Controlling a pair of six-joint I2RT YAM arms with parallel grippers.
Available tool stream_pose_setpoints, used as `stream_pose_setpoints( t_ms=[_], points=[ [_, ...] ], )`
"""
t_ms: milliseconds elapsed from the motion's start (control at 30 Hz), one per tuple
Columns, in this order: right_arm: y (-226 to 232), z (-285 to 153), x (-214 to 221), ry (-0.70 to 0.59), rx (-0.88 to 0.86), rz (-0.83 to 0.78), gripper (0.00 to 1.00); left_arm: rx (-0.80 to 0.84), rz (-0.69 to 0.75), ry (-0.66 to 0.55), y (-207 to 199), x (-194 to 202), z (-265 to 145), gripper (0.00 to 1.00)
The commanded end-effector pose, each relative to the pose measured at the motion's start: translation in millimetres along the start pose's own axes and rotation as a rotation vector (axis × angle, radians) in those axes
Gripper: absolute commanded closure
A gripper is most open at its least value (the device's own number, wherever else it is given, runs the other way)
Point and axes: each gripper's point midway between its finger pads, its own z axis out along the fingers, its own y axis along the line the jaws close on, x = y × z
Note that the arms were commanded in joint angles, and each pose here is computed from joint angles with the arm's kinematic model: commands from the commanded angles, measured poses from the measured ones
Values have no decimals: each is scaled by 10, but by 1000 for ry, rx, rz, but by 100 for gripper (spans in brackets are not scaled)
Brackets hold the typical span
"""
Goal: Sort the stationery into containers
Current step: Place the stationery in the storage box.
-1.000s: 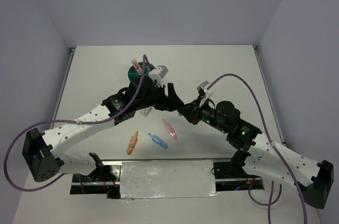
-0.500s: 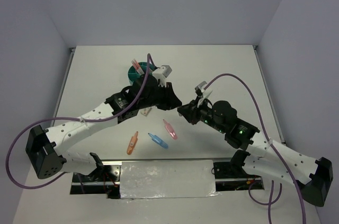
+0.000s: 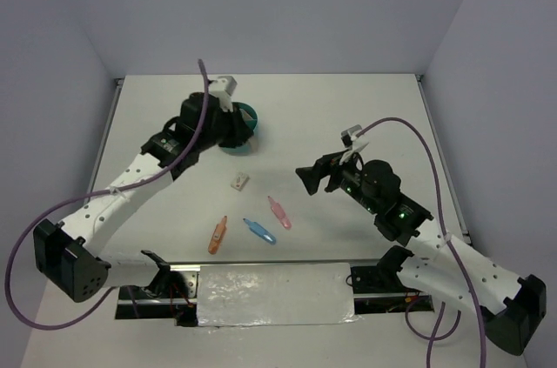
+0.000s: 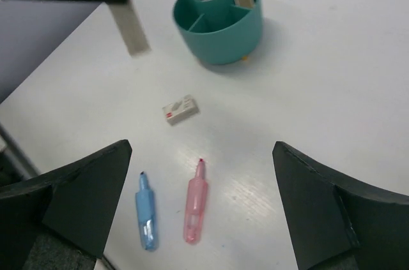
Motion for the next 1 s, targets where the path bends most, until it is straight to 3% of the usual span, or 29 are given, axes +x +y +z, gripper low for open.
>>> stream_pose_setpoints(
  t_ms=[0, 67, 133, 200, 367, 467, 600, 967],
  points=[
    [-162, -105, -77, -43, 30, 44, 0, -268, 114, -152, 716, -639, -202, 100],
    [-226, -147, -98, -56, 40, 52, 0, -454, 118, -203, 1304, -912, -273, 100],
    [-178, -164, -116, -57, 14, 49, 0, -519, 116, -229, 1744, -1175, -241, 100],
    [-137, -180, -55, -25, -9, 44, 0, -476, 124, -286, 1849, -1464, -176, 100],
    [-81, -233, 6, -2, -44, 45, 0, -470, 104, -283, 2388, -1706, 201, 100],
    [18, -298, -20, 0, -94, 43, 0, -417, 112, -290, 2464, -1784, 456, 100],
    [73, -422, -135, -45, -121, 18, 0, -326, 81, -183, 2553, -1550, 852, 100],
    [71, -465, -149, -53, -124, -11, 0, -143, -15, -161, 2521, -1311, 994, 100]
  ],
)
